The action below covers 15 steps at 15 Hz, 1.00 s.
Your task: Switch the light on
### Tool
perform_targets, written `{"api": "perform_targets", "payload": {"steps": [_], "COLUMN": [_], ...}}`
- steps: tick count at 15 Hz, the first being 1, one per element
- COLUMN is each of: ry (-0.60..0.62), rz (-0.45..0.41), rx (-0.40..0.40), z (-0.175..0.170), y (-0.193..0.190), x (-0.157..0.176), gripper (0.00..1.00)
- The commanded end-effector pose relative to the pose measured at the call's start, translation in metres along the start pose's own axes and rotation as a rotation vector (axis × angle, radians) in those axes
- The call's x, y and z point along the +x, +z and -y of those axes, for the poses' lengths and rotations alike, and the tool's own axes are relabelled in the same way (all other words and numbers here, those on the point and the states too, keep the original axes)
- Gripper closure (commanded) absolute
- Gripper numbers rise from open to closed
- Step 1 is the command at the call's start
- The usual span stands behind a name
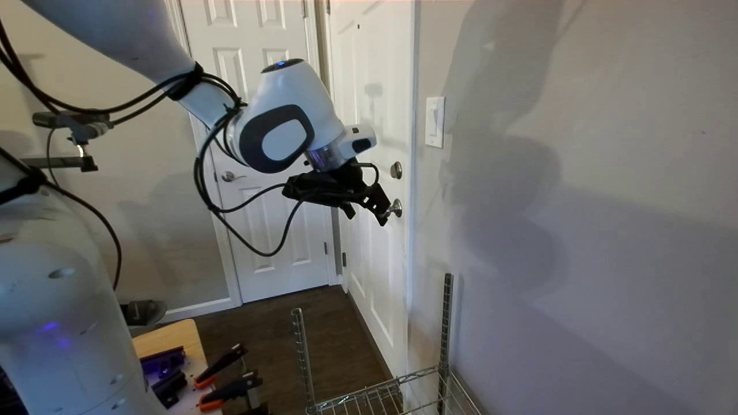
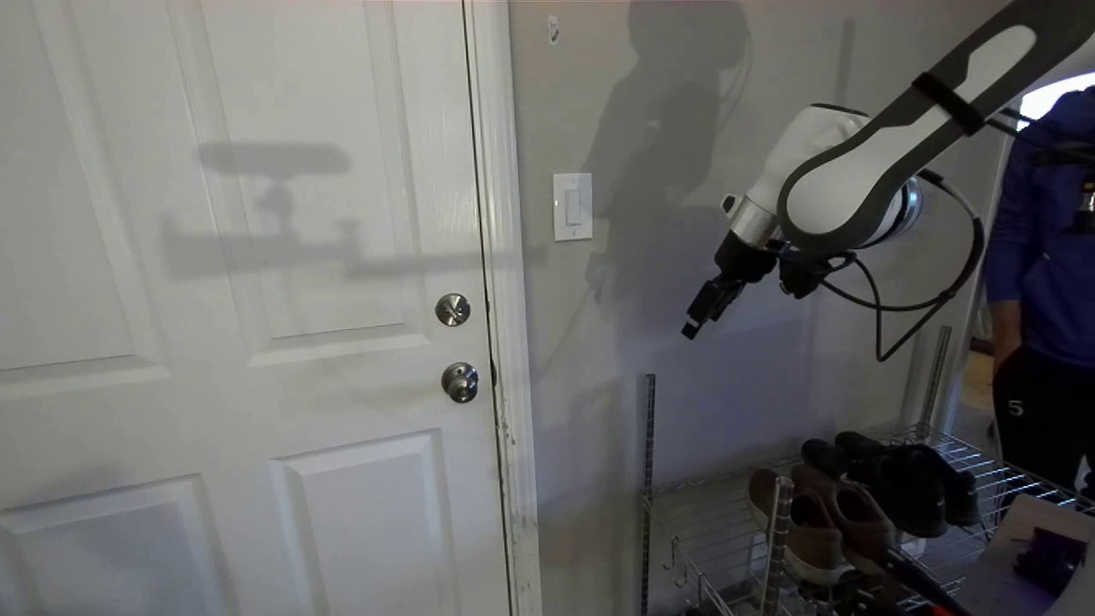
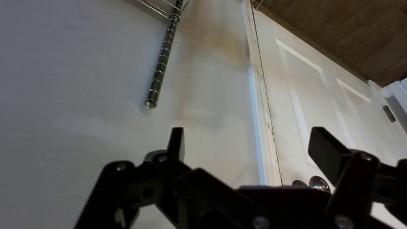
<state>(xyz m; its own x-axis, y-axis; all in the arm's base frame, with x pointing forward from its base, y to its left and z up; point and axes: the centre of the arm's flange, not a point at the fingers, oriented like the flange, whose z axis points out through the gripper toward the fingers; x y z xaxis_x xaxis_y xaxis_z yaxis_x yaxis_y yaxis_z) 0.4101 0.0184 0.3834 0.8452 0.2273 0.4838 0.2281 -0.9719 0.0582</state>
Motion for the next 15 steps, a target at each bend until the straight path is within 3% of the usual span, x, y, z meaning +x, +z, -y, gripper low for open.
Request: {"api": "perform_targets", "payload": {"steps": [1,4,10,15], "ry": [0.0,0.011,0.044,0.08], "rz": [0.0,-0.085,-0.375,-0.533], "rx": [0.0,0.029,0.062,0.062], "z": [0.0,0.007,0.045,0.053], "y": [0.0,0.003,-0.006,-0.01], "x": [0.0,0.006,0.027,0.031], "gripper": [0.0,0.0,0.0,0.0]}}
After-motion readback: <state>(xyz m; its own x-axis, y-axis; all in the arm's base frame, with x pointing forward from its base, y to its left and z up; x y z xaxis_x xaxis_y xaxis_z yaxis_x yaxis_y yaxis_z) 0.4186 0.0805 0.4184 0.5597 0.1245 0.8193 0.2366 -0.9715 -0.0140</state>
